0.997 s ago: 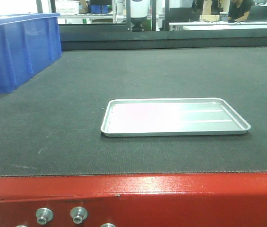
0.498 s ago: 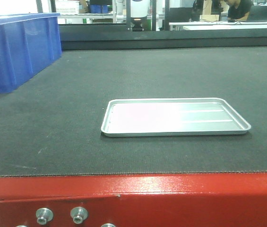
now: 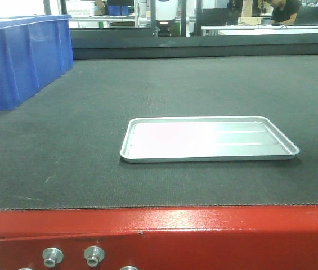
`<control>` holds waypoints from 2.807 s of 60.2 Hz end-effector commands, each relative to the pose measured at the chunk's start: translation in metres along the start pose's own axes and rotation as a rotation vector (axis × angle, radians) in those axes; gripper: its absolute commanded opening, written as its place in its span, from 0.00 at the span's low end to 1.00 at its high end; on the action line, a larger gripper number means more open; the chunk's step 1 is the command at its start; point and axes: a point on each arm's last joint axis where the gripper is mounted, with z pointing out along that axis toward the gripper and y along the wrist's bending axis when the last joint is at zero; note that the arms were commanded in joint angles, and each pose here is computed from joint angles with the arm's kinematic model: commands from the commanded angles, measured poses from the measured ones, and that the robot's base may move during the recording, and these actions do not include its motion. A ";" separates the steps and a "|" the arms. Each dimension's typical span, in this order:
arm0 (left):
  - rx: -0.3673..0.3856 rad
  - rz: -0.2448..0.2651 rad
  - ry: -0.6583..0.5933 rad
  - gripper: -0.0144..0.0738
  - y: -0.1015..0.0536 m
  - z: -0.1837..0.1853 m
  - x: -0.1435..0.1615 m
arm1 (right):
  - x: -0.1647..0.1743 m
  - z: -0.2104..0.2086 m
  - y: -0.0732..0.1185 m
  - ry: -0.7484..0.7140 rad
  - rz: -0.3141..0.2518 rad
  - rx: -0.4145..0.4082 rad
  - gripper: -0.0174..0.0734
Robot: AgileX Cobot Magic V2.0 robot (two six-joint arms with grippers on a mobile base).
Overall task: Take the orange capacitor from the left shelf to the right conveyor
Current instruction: 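Lower the held capacitor onto the silver tray with the right gripper, then open the right gripper and lift it away from the capacitor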
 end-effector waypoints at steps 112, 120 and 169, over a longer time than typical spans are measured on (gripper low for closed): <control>-0.002 -0.004 -0.106 0.02 0.000 -0.002 -0.010 | 0.116 0.141 0.018 -0.044 -0.063 -0.160 0.88; -0.002 -0.004 -0.106 0.02 0.000 -0.002 -0.010 | 0.090 0.131 0.019 -0.075 -0.050 -0.157 0.88; -0.002 -0.004 -0.106 0.02 0.000 -0.002 -0.010 | -0.041 -0.030 0.013 -0.101 -0.036 -0.065 0.25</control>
